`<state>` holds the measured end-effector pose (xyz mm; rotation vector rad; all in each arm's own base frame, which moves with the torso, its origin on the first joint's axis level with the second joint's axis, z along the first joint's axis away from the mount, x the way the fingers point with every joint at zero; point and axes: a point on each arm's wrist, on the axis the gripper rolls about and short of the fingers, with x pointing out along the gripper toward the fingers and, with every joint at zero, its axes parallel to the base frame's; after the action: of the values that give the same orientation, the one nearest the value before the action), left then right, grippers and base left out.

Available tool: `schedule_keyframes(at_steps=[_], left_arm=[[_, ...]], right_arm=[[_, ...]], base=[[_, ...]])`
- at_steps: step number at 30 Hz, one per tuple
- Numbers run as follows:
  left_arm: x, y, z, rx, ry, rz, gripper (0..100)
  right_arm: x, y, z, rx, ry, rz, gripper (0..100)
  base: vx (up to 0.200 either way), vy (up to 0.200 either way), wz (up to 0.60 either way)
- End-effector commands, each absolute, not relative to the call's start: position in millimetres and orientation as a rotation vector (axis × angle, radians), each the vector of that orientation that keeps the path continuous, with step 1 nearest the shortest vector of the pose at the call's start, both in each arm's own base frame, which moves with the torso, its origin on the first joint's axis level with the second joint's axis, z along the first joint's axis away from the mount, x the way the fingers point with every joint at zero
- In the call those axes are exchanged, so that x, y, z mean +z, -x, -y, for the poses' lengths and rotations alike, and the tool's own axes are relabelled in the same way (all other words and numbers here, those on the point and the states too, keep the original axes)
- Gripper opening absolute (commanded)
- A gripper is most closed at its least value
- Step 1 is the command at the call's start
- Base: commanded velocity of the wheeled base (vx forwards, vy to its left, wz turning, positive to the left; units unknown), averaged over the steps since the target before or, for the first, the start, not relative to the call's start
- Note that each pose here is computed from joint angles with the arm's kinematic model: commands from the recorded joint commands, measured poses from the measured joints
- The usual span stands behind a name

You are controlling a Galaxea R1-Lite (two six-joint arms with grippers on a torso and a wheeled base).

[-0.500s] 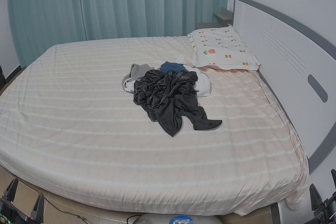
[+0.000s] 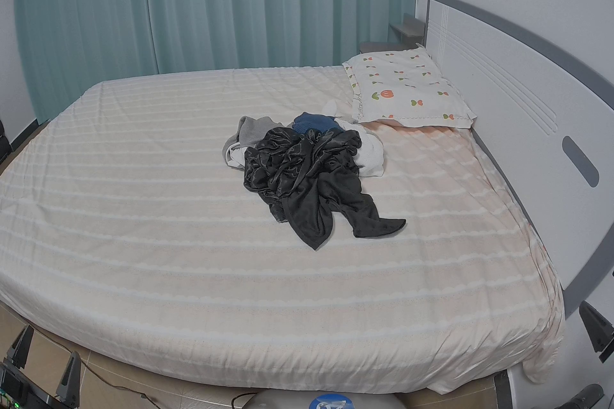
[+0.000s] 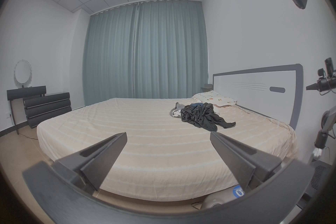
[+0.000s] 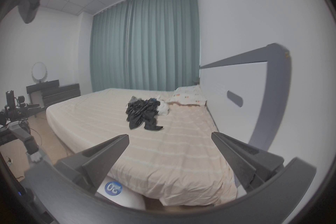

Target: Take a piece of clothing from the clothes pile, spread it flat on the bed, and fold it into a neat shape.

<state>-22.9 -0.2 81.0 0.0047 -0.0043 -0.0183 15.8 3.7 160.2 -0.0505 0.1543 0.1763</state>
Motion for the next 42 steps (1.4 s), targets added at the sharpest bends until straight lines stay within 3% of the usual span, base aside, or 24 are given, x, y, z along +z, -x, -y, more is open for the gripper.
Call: schedule_keyframes(at_steps=[1,6,7,15,30,42], left_arm=[[75.9,22.6,0.2,-0.018,-0.008,0.000,100],[75.7,22.6,0.2,-0.020,-0.006,-0.001,100],[75.7,22.6,0.2,-0.020,-0.005,-0.001,100],[75.7,22.6,0.2,-0.018,-0.003,-0.002,100],[75.7,22.6,0.2,-0.017,-0.003,-0.002,100],[75.7,22.6,0.2,-0.017,-0.005,-0.001,100]], right_arm=[[135.6,-151.4,-30.8,0.366,0.069,-0.638,100],[111.0,-219.3,-48.0,0.274,0.066,-0.693,100],[101.7,-257.9,-64.4,0.222,0.006,-0.650,100],[54.7,-365.0,-106.2,0.107,-0.079,-0.607,100],[16.1,-446.3,-161.6,0.084,-0.292,-0.663,100],[-10.4,-481.2,-174.3,0.036,-0.361,-0.707,100]], base=[[0.000,0.000,0.00],[0.000,0.000,0.00],[0.000,0.000,0.00],[0.000,0.000,0.00],[0.000,0.000,0.00],[0.000,0.000,0.00]])
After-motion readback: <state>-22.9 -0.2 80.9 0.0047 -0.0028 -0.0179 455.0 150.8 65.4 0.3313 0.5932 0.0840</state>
